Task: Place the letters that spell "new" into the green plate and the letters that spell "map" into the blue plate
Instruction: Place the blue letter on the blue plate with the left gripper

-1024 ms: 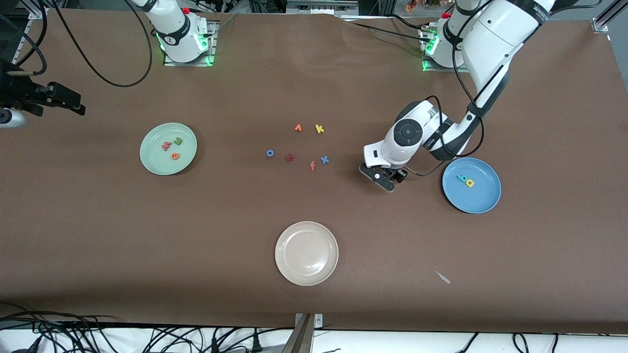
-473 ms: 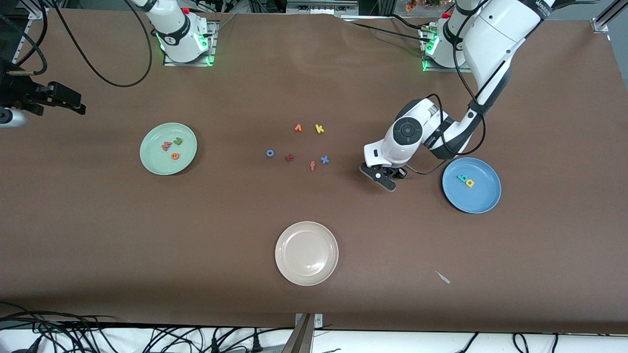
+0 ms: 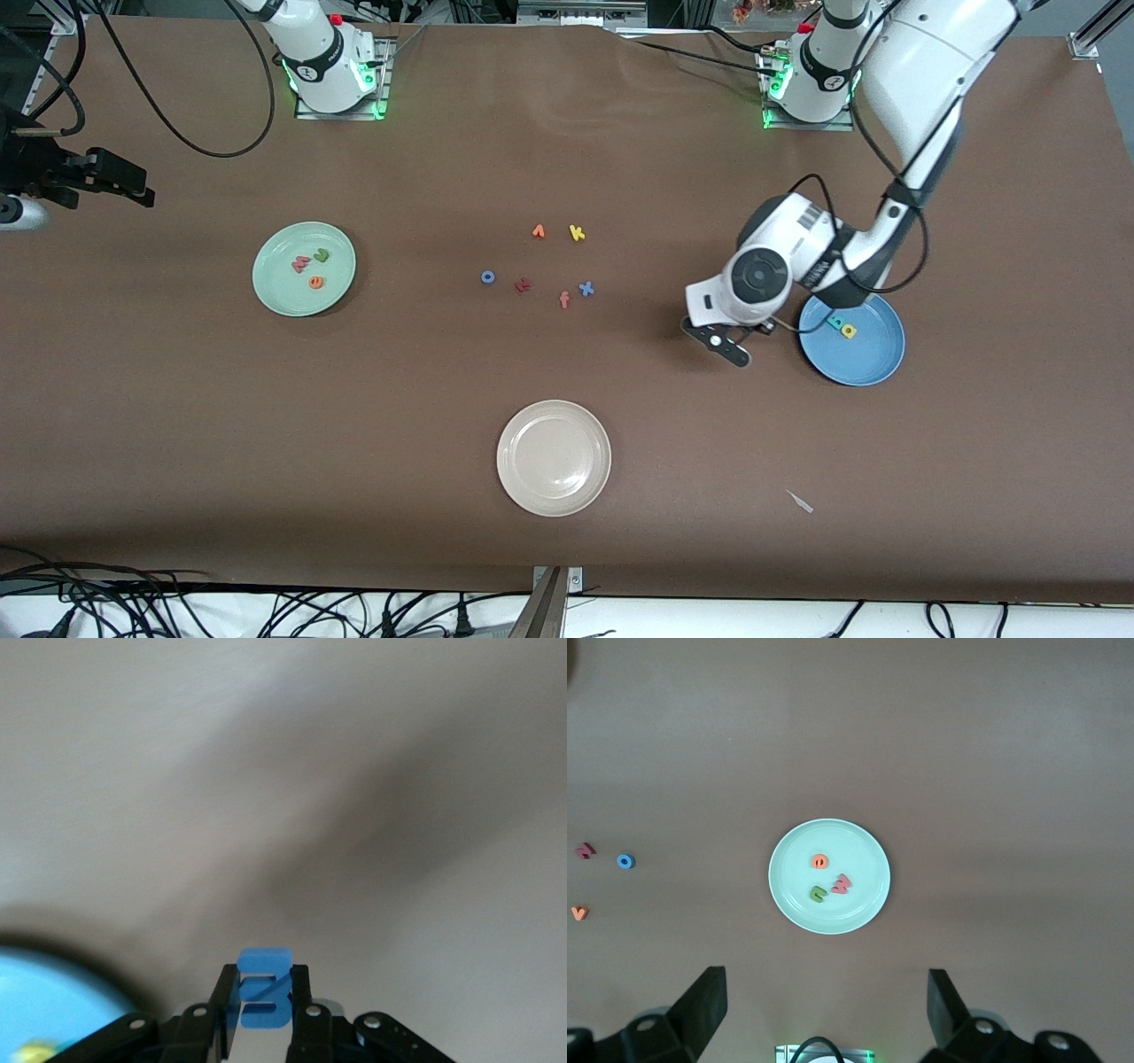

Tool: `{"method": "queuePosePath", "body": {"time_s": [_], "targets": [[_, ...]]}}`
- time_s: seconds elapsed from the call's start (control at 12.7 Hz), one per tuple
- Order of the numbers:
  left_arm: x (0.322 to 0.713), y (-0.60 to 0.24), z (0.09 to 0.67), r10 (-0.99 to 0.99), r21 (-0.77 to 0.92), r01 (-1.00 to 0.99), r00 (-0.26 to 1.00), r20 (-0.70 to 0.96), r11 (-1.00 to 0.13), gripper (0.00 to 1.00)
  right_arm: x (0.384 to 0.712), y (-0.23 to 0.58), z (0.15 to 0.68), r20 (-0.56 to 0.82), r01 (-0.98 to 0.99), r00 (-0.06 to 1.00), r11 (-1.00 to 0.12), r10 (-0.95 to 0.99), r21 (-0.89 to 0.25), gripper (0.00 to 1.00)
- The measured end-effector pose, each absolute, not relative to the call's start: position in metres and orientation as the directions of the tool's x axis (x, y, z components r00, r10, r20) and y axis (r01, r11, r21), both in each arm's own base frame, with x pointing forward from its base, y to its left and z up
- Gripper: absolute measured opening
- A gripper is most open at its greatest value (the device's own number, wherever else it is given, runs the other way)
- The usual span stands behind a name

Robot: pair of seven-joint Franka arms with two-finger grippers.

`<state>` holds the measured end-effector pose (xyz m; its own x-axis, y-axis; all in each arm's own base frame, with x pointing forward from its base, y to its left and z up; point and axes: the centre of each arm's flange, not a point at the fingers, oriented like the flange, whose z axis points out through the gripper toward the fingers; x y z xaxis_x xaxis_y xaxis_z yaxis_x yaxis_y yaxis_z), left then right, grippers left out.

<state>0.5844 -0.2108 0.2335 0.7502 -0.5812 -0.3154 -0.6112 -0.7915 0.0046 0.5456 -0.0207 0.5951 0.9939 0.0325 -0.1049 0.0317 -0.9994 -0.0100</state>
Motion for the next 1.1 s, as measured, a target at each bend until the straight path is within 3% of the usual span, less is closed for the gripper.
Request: {"method": "queuePosePath", "body": {"time_s": [0.32, 0.63, 0.87, 1.1], "targets": [[0.616, -0.092, 0.250, -0.677, 0.116, -0.691, 0.639, -0.364, -0.714, 0.27, 0.545, -0.021, 0.595, -0.107, 0.032, 0.994, -0.999, 0.032, -0.010, 1.00], [0.619, 0.013, 0.215, -0.692, 0.199, -0.674, 0.622, -0.367, -0.712, 0.27, 0.545, -0.021, 0.595, -0.108, 0.031, 0.994, -0.999, 0.032, -0.010, 1.00], [0.622, 0.018, 0.205, -0.673, 0.207, -0.648, 0.645, -0.362, -0.733, 0.55, 0.545, -0.021, 0.595, -0.108, 0.031, 0.994, -0.999, 0.032, -0.010, 1.00], [0.643, 0.029, 0.253, -0.591, 0.172, -0.576, 0.702, -0.397, -0.799, 0.88, 0.545, -0.021, 0.595, -0.108, 0.031, 0.994, -0.999, 0.032, -0.010, 1.00]]}}
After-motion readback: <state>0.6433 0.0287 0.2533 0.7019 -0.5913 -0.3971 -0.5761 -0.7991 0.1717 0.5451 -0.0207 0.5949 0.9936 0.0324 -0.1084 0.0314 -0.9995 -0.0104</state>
